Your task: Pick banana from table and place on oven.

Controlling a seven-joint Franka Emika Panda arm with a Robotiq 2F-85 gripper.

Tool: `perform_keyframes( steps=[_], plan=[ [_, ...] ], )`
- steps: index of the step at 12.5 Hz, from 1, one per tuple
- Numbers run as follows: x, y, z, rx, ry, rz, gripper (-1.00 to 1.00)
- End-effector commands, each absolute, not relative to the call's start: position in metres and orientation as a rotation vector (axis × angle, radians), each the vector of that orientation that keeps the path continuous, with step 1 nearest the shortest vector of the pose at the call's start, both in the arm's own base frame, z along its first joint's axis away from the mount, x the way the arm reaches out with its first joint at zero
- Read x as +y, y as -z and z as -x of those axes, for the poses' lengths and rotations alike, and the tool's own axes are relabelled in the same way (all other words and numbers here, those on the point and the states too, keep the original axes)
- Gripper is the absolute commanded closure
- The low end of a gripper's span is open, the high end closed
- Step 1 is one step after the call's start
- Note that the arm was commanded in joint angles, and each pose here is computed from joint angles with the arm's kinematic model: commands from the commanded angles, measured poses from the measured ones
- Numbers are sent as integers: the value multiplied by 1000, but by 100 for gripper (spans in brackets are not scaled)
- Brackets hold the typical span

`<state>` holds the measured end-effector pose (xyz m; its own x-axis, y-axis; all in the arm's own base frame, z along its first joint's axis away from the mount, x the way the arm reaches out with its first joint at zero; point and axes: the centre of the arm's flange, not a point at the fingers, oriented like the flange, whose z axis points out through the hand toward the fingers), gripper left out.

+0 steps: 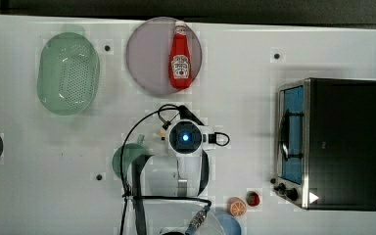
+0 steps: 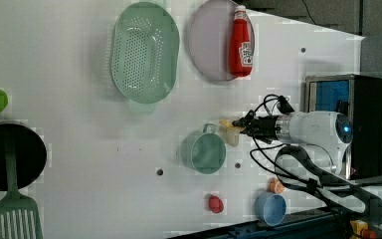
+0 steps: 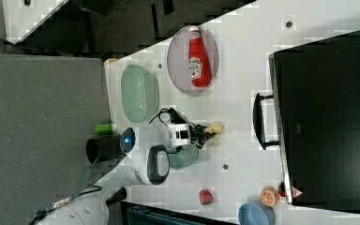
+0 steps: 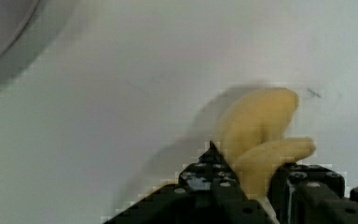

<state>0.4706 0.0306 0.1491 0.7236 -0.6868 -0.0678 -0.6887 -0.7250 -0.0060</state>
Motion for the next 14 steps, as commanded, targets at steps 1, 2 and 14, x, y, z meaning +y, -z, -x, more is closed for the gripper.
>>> perform_keyframes(
  steps=[1, 2, 14],
  plan=[
    [21, -214, -492, 1136, 29, 2881, 53],
    [21, -246, -497, 1132, 61, 2881, 53],
    [-113, -552, -496, 1438, -14, 2757, 53]
  ],
)
